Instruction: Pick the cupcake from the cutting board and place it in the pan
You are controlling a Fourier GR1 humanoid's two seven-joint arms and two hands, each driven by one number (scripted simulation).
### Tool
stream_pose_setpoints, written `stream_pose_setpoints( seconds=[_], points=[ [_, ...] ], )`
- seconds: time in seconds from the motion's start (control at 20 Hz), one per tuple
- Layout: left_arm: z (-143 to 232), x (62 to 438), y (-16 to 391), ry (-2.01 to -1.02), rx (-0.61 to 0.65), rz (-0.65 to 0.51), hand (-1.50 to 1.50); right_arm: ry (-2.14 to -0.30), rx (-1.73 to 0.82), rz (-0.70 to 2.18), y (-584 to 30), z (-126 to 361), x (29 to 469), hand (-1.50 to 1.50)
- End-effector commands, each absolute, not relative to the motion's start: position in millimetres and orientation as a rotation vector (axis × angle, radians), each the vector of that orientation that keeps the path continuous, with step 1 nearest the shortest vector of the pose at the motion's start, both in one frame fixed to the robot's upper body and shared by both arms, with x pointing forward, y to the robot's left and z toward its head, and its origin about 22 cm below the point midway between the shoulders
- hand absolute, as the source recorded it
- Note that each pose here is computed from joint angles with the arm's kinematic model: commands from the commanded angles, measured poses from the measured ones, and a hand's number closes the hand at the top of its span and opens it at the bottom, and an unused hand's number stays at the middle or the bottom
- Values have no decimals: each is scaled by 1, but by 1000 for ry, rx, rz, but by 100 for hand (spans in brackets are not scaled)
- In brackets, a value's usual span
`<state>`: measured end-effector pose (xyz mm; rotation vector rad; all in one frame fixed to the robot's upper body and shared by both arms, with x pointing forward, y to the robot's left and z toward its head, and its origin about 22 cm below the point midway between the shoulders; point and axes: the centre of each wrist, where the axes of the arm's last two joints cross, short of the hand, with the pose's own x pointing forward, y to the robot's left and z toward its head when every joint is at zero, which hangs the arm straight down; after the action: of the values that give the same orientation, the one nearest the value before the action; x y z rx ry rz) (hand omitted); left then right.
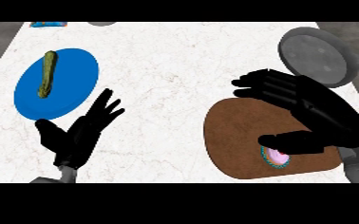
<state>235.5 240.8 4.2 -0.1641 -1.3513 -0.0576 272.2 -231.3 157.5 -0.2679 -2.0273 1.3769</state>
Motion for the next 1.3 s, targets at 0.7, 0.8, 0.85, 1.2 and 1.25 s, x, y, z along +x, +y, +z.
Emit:
stream_pose_setpoints(
  seconds=[0.7,0.8,0.85,1.2,1.25],
  points=[
    [13,252,230,-1355,-206,-71,0,-698,-1033,2267,-174,116,189,-150],
    [13,252,231,-1341,-214,-85,0,-625,-1068,2292,-156,112,178,-150],
    [15,245,225,-1364,-216,-82,0,-611,-1072,2285,-146,100,168,-150],
    [9,248,217,-1361,-233,-86,0,-563,-1102,2178,-91,70,157,-150],
    [18,253,216,-1358,-218,-75,0,-564,-1122,2182,-104,72,144,-150]
  ],
)
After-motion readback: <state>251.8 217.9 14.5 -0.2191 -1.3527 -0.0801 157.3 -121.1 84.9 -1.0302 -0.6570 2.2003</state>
